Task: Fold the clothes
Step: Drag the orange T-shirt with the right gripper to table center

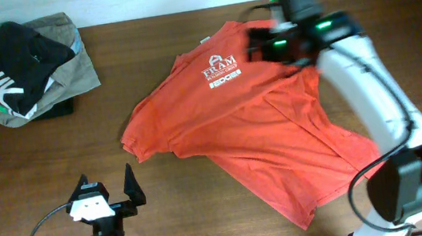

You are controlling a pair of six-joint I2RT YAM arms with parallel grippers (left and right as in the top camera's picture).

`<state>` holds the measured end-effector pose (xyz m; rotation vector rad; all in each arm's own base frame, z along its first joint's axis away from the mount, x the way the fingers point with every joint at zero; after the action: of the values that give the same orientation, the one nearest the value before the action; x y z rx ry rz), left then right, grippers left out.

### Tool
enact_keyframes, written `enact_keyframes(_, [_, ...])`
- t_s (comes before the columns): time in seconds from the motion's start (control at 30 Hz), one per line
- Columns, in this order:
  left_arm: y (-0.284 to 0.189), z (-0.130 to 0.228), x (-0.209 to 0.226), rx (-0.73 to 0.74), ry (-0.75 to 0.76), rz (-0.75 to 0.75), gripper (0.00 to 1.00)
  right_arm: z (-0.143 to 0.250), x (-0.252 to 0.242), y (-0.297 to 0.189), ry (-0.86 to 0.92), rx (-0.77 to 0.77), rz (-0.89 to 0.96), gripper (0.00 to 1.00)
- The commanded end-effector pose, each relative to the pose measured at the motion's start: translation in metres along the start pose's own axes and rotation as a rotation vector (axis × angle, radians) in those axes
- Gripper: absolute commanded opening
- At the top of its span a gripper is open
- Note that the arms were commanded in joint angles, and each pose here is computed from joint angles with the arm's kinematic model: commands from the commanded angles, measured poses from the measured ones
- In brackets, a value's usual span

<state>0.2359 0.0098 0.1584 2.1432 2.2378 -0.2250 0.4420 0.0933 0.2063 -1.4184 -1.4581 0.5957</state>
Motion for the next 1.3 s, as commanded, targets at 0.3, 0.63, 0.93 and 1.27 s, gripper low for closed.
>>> enact_keyframes(0.3, [0.000,0.002,0.001,0.001,-0.006,-0.005,0.99,0.052,-0.183,0.000,0.241,0.276,0.297,0.98])
enact_keyframes(0.63, [0.000,0.002,0.001,0.001,-0.006,-0.005,0.99,0.147,-0.189,0.056,0.176,0.526,0.268,0.80])
enact_keyframes(0.93, [0.000,0.002,0.001,0.001,-0.006,-0.005,0.99,0.139,-0.197,0.087,0.019,0.411,0.222,0.72])
enact_keyframes(1.27, [0.000,0.002,0.001,0.001,-0.006,-0.005,0.99,0.090,-0.208,0.082,0.036,0.254,0.322,0.04])
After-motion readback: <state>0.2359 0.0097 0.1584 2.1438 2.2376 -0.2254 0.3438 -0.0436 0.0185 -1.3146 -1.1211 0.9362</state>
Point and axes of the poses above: each gripper's point midway between its finger pads, its own y axis out along the fingers, its own x axis along the line the jaws close on, z = x × y, the point moved 1 cm from there along -y, back along the fingers
